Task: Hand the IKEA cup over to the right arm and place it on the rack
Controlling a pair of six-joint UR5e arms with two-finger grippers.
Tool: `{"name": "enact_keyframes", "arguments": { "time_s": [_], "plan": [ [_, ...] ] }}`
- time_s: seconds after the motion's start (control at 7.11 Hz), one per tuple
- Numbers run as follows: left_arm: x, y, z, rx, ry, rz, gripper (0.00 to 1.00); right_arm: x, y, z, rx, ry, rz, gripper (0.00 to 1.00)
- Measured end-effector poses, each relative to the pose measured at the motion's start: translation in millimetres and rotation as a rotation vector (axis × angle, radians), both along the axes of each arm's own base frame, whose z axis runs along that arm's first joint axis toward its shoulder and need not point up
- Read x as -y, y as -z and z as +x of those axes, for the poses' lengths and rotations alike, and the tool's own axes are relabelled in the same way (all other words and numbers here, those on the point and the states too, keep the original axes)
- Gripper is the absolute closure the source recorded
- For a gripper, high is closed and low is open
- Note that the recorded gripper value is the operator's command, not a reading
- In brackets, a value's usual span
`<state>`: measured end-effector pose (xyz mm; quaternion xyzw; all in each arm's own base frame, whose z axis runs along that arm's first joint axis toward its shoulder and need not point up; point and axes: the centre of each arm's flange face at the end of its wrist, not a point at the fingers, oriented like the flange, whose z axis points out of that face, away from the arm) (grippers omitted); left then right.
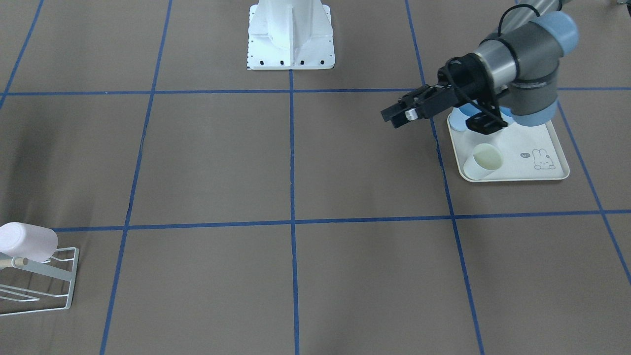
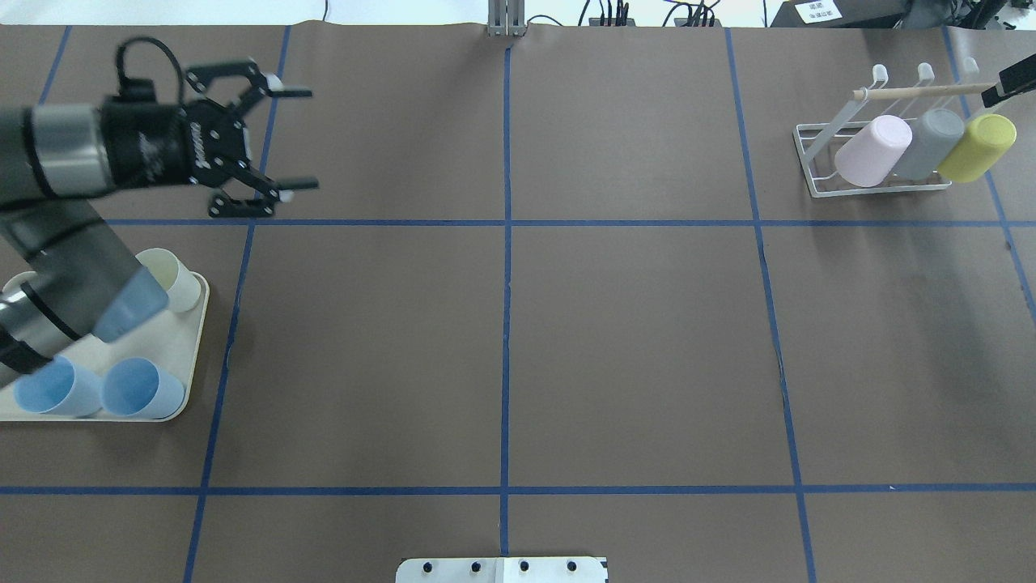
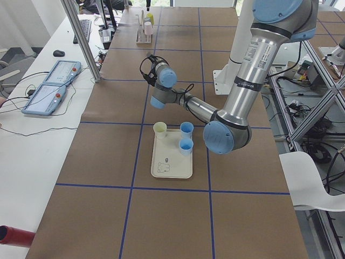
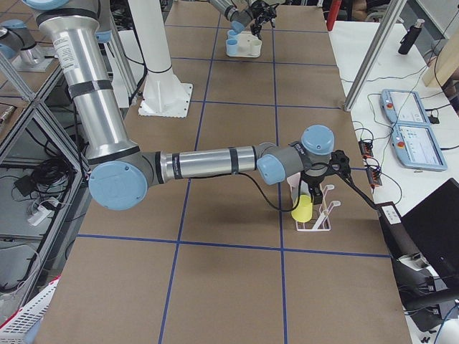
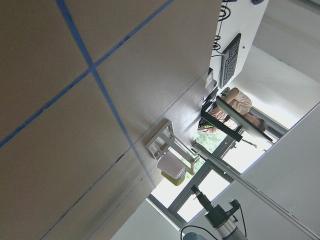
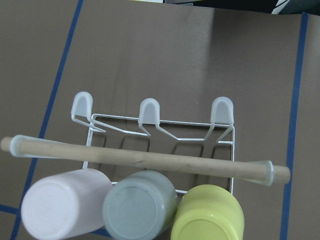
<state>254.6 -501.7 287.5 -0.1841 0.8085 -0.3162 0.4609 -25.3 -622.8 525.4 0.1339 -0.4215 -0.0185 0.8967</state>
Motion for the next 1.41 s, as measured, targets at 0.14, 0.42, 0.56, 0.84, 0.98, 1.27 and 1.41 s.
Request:
{"name": "enact_keyframes", "arguments": {
  "time_s": [0.14,0.42,0.56,0.84,0.98,1.27,1.41],
  "plan": [
    [22.0,-6.7,-52.4,0.089,0.059,0.063,0.0,-10.2,13.9,0.8,0.009,-0.034,-0.005,0.01],
    [38.6,-63.4,-117.4,0.383,0.209,0.259,0.0,-26.5,35.4,-8.4,-0.005,-0.064,0.015,0.01],
    [38.5,-103.7,-140.9,0.546,0.261,0.345,0.0,-31.0,44.4,-19.5,-0.004,-0.08,0.005,0.01],
    [30.2,-165.6,-168.3,0.812,0.272,0.502,0.0,-34.3,51.8,-37.0,-0.006,-0.097,-0.015,0.01],
    [20.3,-191.1,-172.8,0.897,0.246,0.562,0.0,-34.7,51.6,-43.4,-0.014,-0.096,-0.017,0.01],
    [-21.0,-248.3,-168.5,1.013,0.132,0.656,0.0,-35.5,50.1,-52.5,-0.021,-0.086,-0.018,0.01],
    [-51.8,-270.4,-153.5,1.04,0.034,0.678,0.0,-36.1,49.2,-54.3,-0.021,-0.082,-0.02,0.01]
  ]
}}
